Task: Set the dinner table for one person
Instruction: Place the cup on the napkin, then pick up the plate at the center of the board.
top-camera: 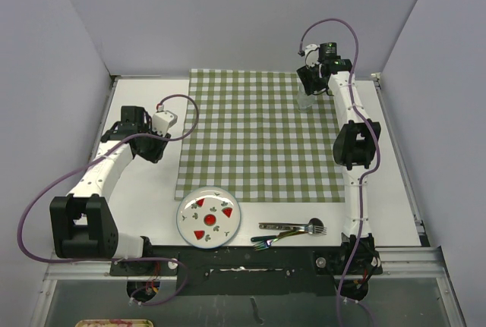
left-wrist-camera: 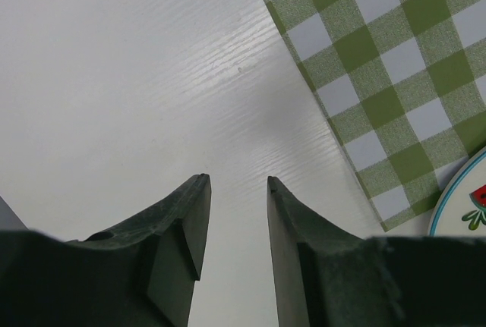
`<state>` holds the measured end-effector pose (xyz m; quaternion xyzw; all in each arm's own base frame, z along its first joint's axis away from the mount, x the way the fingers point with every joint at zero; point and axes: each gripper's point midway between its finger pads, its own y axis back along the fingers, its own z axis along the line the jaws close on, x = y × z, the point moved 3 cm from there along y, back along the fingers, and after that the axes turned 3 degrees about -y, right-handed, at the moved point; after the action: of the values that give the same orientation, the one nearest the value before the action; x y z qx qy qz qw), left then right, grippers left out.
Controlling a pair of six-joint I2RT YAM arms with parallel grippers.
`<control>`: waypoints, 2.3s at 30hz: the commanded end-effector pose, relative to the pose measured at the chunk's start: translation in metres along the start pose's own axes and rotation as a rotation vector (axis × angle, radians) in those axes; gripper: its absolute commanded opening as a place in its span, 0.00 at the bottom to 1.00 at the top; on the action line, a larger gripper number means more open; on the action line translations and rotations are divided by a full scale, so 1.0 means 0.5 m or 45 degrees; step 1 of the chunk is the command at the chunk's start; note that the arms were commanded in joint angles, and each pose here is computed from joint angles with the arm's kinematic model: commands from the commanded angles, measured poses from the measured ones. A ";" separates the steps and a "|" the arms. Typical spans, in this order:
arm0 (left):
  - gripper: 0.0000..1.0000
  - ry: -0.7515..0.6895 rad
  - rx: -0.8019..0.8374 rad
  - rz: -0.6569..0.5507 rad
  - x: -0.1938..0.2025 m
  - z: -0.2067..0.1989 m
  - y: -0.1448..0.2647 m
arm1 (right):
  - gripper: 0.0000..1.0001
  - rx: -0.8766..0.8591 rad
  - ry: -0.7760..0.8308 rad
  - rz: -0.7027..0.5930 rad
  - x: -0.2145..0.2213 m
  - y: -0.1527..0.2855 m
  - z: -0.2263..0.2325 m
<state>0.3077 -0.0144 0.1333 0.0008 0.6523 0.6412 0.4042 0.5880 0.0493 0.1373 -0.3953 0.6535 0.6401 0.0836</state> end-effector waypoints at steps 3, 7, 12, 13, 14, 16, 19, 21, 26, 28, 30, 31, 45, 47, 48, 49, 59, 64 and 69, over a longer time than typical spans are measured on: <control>0.35 -0.011 -0.004 -0.078 -0.043 0.010 0.014 | 0.56 0.056 0.030 -0.110 -0.054 0.051 -0.015; 0.36 -0.013 -0.009 -0.089 -0.050 0.011 0.018 | 0.57 0.073 0.037 -0.130 -0.062 0.064 -0.021; 0.37 -0.017 -0.010 -0.097 -0.057 0.011 0.023 | 0.57 0.082 0.042 -0.160 -0.076 0.078 -0.024; 0.37 -0.018 -0.011 -0.100 -0.057 0.011 0.024 | 0.57 0.081 0.042 -0.163 -0.078 0.082 -0.024; 0.37 -0.018 -0.012 -0.101 -0.058 0.011 0.025 | 0.57 0.082 0.044 -0.169 -0.081 0.085 -0.023; 0.37 -0.016 -0.014 -0.103 -0.058 0.011 0.027 | 0.57 0.084 0.044 -0.183 -0.088 0.093 -0.023; 0.37 -0.019 -0.020 -0.109 -0.059 0.012 0.030 | 0.57 0.091 0.042 -0.210 -0.099 0.110 -0.026; 0.37 -0.019 -0.023 -0.115 -0.062 0.013 0.033 | 0.57 0.093 0.038 -0.233 -0.109 0.125 -0.026; 0.37 -0.022 -0.028 -0.117 -0.063 0.013 0.040 | 0.57 0.092 0.034 -0.274 -0.126 0.156 -0.026; 0.37 -0.026 -0.030 -0.120 -0.063 0.013 0.045 | 0.57 0.094 0.034 -0.280 -0.129 0.165 -0.027; 0.37 -0.030 -0.035 -0.123 -0.064 0.013 0.050 | 0.57 0.093 0.036 -0.287 -0.132 0.175 -0.026; 0.37 -0.030 -0.037 -0.125 -0.065 0.013 0.052 | 0.57 0.094 0.035 -0.293 -0.135 0.182 -0.026; 0.37 0.059 0.123 -0.278 -0.092 -0.044 0.106 | 0.54 -0.432 0.008 -0.308 -0.078 0.329 0.138; 0.37 0.081 0.177 -0.275 -0.084 -0.060 0.100 | 0.52 -0.585 0.008 -0.249 -0.038 0.343 0.188; 0.37 0.089 0.202 -0.271 -0.081 -0.066 0.097 | 0.51 -0.658 0.017 -0.221 -0.019 0.349 0.211; 0.37 0.097 0.223 -0.268 -0.078 -0.071 0.093 | 0.50 -0.737 0.018 -0.185 0.003 0.353 0.238; 0.37 0.192 0.372 -0.285 -0.066 -0.109 0.075 | 0.50 -1.016 0.180 0.006 0.137 0.384 0.434; 0.37 0.181 0.367 -0.287 -0.037 -0.118 0.077 | 0.50 -1.052 0.283 0.128 0.193 0.367 0.517; 0.37 0.153 0.321 -0.275 -0.002 -0.125 0.080 | 0.50 -1.080 0.343 0.193 0.219 0.353 0.581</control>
<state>0.2565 -0.0614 0.1427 -0.0360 0.7681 0.5114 0.3836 0.2907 0.2289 0.1480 -0.3911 0.3700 0.8121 -0.2249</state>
